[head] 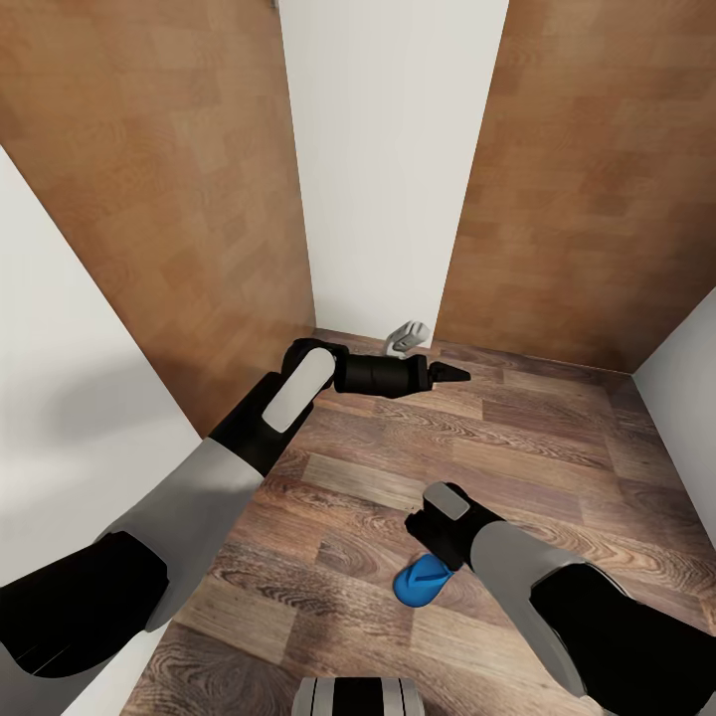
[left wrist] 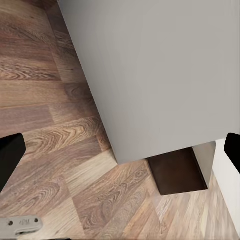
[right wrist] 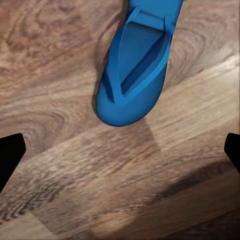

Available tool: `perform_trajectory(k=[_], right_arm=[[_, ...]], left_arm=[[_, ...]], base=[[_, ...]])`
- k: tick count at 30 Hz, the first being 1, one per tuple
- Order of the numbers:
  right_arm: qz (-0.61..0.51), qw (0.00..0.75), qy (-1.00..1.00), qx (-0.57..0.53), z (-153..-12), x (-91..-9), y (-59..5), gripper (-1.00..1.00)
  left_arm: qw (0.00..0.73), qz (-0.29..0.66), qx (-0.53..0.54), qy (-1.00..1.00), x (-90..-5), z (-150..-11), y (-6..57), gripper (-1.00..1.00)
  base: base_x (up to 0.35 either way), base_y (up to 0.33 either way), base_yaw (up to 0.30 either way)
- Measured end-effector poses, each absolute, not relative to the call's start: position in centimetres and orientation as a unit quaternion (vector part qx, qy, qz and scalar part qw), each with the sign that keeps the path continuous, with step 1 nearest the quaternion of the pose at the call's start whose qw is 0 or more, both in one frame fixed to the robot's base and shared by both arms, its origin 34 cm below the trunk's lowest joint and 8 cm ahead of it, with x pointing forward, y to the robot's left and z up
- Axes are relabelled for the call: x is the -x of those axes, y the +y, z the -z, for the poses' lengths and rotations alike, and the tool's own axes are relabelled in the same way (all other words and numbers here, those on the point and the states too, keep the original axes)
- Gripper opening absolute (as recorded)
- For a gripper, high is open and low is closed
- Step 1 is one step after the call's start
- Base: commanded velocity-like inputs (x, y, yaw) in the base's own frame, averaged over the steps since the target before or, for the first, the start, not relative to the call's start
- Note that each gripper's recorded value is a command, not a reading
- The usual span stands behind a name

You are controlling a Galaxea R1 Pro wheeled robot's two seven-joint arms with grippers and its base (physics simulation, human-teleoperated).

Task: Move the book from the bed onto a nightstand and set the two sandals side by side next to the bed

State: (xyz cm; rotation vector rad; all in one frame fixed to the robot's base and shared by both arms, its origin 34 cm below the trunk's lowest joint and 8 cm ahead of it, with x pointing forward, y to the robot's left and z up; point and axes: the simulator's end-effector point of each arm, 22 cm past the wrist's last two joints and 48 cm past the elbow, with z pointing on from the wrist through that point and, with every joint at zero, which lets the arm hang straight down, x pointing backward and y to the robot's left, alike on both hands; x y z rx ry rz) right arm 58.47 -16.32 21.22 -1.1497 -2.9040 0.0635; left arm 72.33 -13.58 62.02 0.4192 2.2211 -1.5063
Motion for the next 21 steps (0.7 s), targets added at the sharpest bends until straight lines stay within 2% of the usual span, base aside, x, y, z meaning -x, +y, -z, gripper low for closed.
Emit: perform_trajectory(k=[21], right_arm=[[-0.016,0.001,-0.925,0.379,-20.6,-58.5,-18.1,1.00]], left_arm=[[0.212,0.541,-0.151,0.800,-72.3,-62.0,-13.6,1.00]], base=[[0.000,0.000,0.000]])
